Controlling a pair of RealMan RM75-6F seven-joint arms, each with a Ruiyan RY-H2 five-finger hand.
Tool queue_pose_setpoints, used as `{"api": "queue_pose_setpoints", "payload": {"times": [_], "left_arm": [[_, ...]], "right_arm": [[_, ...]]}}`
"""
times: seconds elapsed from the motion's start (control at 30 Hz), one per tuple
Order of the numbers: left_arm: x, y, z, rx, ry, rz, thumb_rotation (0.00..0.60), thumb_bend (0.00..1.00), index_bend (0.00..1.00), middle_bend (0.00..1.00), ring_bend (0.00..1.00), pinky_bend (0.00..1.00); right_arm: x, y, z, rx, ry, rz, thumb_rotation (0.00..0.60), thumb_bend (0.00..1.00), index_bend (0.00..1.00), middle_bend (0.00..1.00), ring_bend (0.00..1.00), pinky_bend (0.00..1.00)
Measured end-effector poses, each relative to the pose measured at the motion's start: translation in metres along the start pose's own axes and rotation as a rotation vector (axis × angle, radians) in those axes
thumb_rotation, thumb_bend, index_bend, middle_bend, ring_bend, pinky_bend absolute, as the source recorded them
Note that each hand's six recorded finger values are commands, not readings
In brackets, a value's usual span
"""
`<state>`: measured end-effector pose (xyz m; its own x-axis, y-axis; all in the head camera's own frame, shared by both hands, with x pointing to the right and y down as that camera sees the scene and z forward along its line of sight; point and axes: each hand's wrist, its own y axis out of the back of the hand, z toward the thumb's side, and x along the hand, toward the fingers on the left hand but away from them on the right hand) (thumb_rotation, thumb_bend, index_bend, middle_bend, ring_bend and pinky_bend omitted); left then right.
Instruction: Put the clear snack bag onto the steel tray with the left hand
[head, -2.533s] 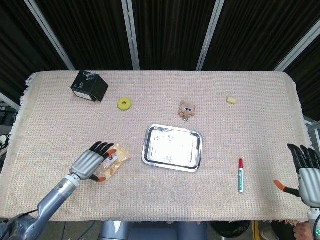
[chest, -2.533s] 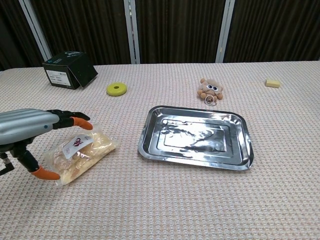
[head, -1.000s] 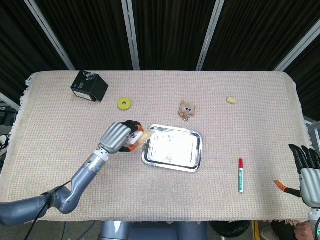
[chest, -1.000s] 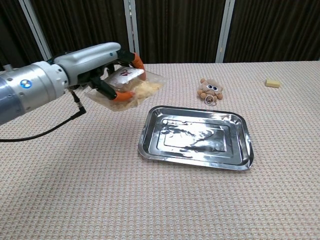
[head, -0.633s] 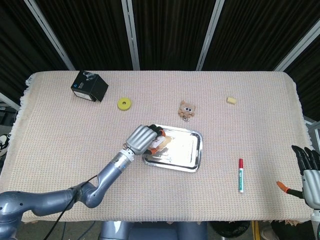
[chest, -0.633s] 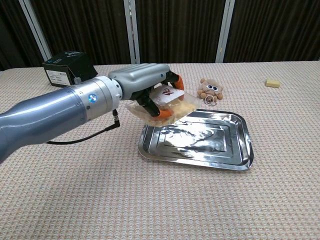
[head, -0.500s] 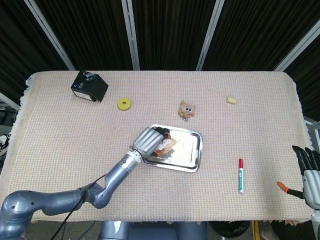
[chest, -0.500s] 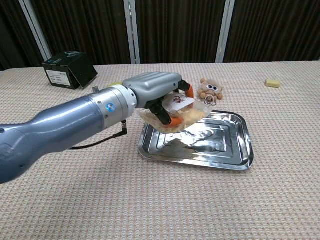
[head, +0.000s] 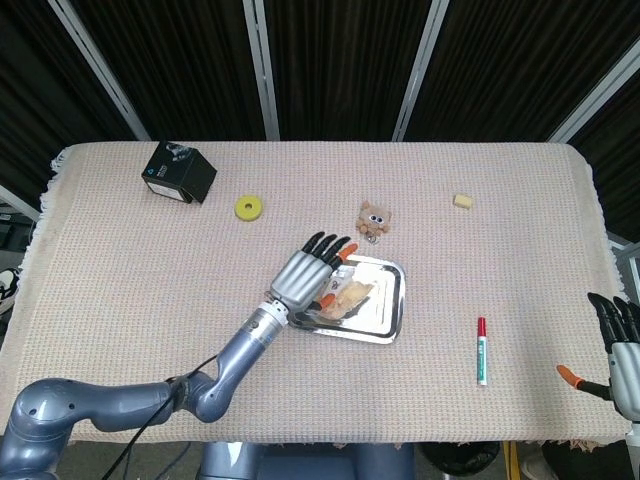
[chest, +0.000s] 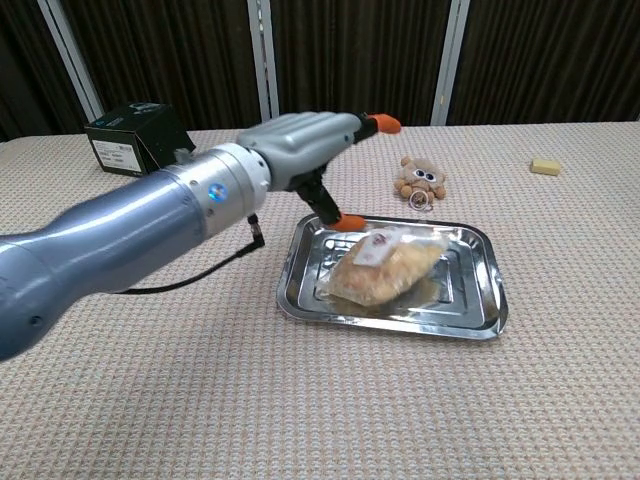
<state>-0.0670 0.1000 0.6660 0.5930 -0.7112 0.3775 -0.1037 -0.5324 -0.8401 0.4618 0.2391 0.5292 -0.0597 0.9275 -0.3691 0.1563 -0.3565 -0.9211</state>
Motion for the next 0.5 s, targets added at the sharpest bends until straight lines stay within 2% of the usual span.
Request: {"api": "queue_pose_setpoints", "payload": {"times": [0.2,0.33,0.5], "left_arm": [[-0.044,0.04,-0.033,0.004,0.062,0.064,0.582,0.03,0.12,0.0,0.0,0.0],[-0.089,0.064,-0.076,0.045,0.153,0.104,0.579,0.03,0.15,0.0,0.0,0.0],[-0.154,0.08,-0.13,0.076,0.283,0.151,0.583,0.03,0.15,0.0,0.0,0.0]], "right_arm": [[-0.008,-0.005,0.003,-0.01,0.019,0.011,0.6,0.0,0.01,0.08,0.0,0.0],[-0.013,-0.007,0.003,-0.009,0.023,0.012,0.6,0.0,0.01,0.08,0.0,0.0],[-0.018,-0.007,0.001,-0.002,0.016,-0.003,0.6,0.0,0.01,0.08,0.0,0.0]]}}
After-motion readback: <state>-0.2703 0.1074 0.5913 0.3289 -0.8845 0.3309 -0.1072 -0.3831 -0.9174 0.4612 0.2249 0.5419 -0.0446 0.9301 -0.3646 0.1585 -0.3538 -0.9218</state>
